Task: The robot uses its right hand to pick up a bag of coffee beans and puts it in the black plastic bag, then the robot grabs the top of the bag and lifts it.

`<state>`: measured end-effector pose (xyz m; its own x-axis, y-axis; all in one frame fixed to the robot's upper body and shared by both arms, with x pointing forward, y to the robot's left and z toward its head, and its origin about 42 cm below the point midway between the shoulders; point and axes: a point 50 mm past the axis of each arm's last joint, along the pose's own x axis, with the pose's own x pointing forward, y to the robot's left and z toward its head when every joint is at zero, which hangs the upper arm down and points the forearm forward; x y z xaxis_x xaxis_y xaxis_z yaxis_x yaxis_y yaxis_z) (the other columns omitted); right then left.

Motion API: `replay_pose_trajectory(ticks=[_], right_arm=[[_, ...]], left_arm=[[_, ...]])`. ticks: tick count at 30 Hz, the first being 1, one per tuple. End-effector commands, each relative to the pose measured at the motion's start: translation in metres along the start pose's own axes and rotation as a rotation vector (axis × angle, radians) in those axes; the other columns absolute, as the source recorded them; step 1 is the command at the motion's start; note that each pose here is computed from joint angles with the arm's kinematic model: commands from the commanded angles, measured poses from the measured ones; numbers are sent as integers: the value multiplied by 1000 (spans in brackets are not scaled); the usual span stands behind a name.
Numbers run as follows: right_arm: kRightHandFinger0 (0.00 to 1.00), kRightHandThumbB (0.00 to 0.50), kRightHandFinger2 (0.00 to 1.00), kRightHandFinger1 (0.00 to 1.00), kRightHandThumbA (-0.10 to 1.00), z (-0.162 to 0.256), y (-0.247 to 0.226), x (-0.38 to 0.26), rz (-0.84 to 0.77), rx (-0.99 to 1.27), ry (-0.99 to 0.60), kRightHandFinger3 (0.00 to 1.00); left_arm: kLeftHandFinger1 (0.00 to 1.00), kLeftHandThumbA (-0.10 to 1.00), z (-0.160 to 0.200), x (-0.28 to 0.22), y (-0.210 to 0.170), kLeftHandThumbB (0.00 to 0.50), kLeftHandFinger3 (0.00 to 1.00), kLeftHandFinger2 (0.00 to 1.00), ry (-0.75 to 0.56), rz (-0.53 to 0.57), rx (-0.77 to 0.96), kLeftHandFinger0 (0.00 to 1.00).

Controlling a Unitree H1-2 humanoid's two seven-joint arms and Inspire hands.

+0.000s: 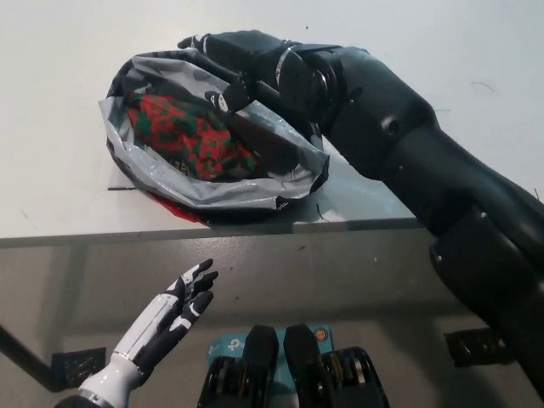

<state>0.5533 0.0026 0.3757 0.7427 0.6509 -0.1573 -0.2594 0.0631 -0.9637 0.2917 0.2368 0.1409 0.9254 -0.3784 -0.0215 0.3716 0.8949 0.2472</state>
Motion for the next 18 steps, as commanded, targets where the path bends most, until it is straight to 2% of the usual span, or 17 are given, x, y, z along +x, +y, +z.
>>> replay_pose_trajectory(ticks=[1,5,10,11,14,18], right_arm=[[1000,440,1000,1000,602,3,-27,-11,-115,-136,-13,1000],[1000,458,1000,1000,647,-2,-23,-19,-149,-126,16,1000],[1000,483,1000,1000,643,-6,-15,-30,-157,-37,22,1000],[1000,499,1000,1000,674,-7,-14,-33,-156,-23,21,1000],[1000,500,1000,1000,819,-13,-10,-42,-122,6,41,1000],[1000,500,1000,1000,880,-19,-6,-57,-78,39,61,1000]], left_arm=[[1000,886,10,3,8,178,1000,1000,-30,-19,44,1000],[1000,899,10,3,8,169,1000,1000,-39,-23,60,1000],[1000,901,7,1,8,174,1000,1000,-41,-24,49,1000],[1000,902,7,1,7,175,1000,1000,-41,-24,49,1000],[1000,909,9,1,6,177,1000,1000,-33,-25,49,1000],[1000,913,9,2,7,171,1000,1000,-36,-27,55,1000]])
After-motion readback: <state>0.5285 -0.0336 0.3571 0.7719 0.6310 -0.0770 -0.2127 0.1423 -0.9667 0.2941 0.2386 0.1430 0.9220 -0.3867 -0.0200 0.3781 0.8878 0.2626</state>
